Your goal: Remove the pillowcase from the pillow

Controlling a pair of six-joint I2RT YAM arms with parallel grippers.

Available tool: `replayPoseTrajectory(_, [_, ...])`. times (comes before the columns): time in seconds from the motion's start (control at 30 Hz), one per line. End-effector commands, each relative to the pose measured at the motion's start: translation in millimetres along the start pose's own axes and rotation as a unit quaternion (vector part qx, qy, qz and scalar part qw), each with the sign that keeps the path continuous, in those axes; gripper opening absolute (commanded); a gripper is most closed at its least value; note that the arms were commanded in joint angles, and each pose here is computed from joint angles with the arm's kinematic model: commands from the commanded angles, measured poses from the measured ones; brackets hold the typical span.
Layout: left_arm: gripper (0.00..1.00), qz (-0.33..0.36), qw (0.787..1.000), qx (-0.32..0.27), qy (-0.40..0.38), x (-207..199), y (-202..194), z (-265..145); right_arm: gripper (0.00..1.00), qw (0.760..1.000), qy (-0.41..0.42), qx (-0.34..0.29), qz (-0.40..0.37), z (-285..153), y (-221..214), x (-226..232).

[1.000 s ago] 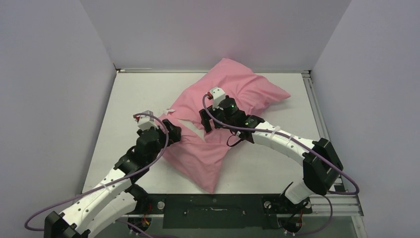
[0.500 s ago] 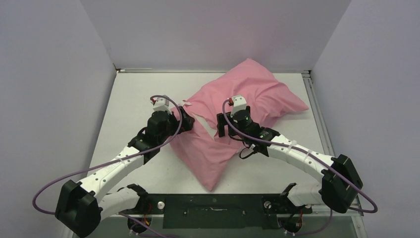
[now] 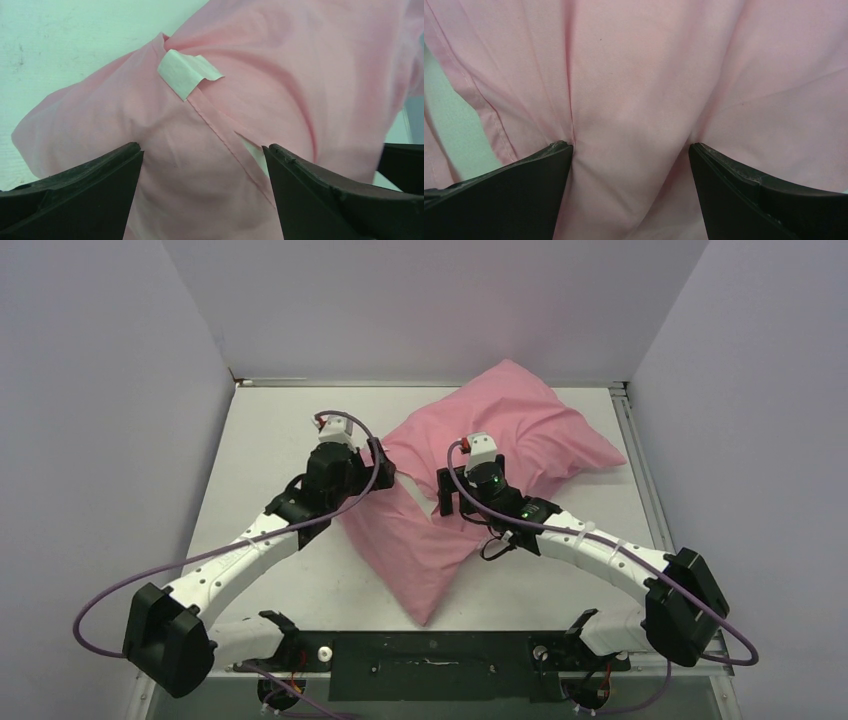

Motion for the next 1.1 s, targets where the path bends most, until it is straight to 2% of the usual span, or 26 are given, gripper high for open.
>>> replayPoseTrajectory(0.0, [0.97,0.045,0.999,0.011,0.026,-2.9,1.0,11.0,0.90,0.999,-0.027,0.020,-0.015,4.0,-17.1,-10.6])
replayPoseTrajectory(0.17, [0.97,0.080,0.994,0.040,0.063,0.9,-13.9,16.7,0.90,0.999,-0.045,0.019,-0.017,3.2,-20.3,-17.6])
replayPoseTrajectory(0.3, [0.97,0.094,0.990,0.043,0.100,17.5,-20.6,1.7,0.90,0.998,-0.065,0.018,-0.016,2.4,-23.2,-25.7])
replayPoseTrajectory(0.5, [0.93,0.081,0.986,0.059,0.130,40.8,-48.3,-16.8,0.90,0.996,-0.083,0.021,-0.008,6.5,-23.7,-34.7])
replayPoseTrajectory(0.6, [0.89,0.047,0.986,0.072,0.143,56.1,-62.4,-24.1,0.90,0.996,-0.086,0.024,-0.006,9.9,-23.8,-36.9])
replayPoseTrajectory(0.8, [0.82,-0.011,0.986,0.064,0.152,78.3,-73.9,-33.1,0.90,0.995,-0.092,0.040,-0.009,14.0,-30.1,-40.1])
replayPoseTrajectory(1.07, [0.81,-0.103,0.979,0.079,0.156,101.7,-108.2,-32.4,0.90,0.994,-0.100,0.039,-0.010,11.2,-27.2,-44.3])
Point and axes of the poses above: each gripper's point midway between its finger pads, its own z axis out along the fingers, its own x axis along the line the jaws close on, y = z × x, the point moved 6 cm from there along -z, back along the fingers, and after that the axes turned 13 degrees about z, right-handed, at the moved point
